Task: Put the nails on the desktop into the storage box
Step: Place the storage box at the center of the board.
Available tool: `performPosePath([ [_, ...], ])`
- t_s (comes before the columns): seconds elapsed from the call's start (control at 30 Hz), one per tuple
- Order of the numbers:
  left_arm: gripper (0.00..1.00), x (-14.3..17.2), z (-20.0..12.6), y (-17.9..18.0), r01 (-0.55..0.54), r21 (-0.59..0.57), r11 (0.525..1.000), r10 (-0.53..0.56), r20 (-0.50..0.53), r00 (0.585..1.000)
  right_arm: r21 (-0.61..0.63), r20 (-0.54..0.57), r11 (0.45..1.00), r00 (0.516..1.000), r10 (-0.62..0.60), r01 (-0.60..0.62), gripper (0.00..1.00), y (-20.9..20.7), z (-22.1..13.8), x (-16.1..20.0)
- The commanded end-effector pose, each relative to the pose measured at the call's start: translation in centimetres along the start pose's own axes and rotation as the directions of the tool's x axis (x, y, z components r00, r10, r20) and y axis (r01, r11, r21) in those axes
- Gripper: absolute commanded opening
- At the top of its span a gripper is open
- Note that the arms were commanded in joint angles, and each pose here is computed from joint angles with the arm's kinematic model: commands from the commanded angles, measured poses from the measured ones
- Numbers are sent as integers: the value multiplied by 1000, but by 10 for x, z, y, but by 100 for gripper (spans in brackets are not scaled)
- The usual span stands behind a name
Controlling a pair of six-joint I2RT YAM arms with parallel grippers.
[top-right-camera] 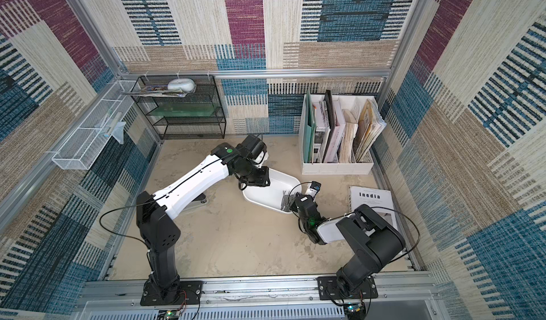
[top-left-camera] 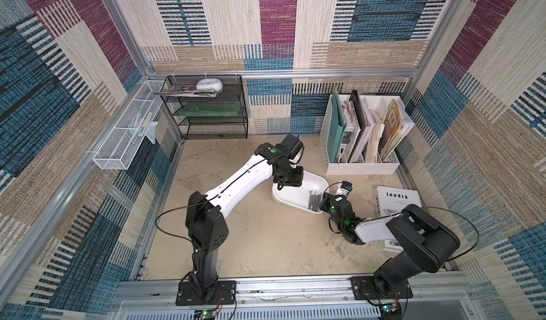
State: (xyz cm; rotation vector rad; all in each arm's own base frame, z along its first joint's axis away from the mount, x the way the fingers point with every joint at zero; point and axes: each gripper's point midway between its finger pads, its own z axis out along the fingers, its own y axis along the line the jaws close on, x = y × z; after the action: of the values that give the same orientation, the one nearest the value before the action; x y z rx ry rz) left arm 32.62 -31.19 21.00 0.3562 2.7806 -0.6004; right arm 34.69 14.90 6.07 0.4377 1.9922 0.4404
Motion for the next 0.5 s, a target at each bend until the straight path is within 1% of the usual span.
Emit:
performPosePath([
  [0.0, 36, 12, -21, 17, 5, -30, 1000, -5, 19, 1000, 0, -31, 1000, 1000, 3, -3, 0, -3, 6, 3],
  [0.1, 36, 32, -34, 43, 43, -63, 997, -40, 47, 998, -19, -34, 998, 997, 63, -63, 0, -7, 7, 8],
  [0.2, 36, 58, -37, 72, 113, -80, 990, -107, 74, 991, -71, -49, 995, 996, 71, -74, 0, -4, 8, 12],
  [0.3, 36, 88, -35, 99, 170, -114, 979, -161, 87, 983, -148, -63, 989, 998, 4, -13, 0, 16, 11, 10],
  [0.37, 36, 103, -38, 111, 195, -127, 972, -182, 107, 977, -167, -86, 985, 994, -62, 47, 0, 27, 13, 11],
  [0.47, 36, 124, -44, 127, 233, -144, 962, -213, 141, 967, -198, -91, 977, 991, -101, 82, 0, 36, 11, 9],
])
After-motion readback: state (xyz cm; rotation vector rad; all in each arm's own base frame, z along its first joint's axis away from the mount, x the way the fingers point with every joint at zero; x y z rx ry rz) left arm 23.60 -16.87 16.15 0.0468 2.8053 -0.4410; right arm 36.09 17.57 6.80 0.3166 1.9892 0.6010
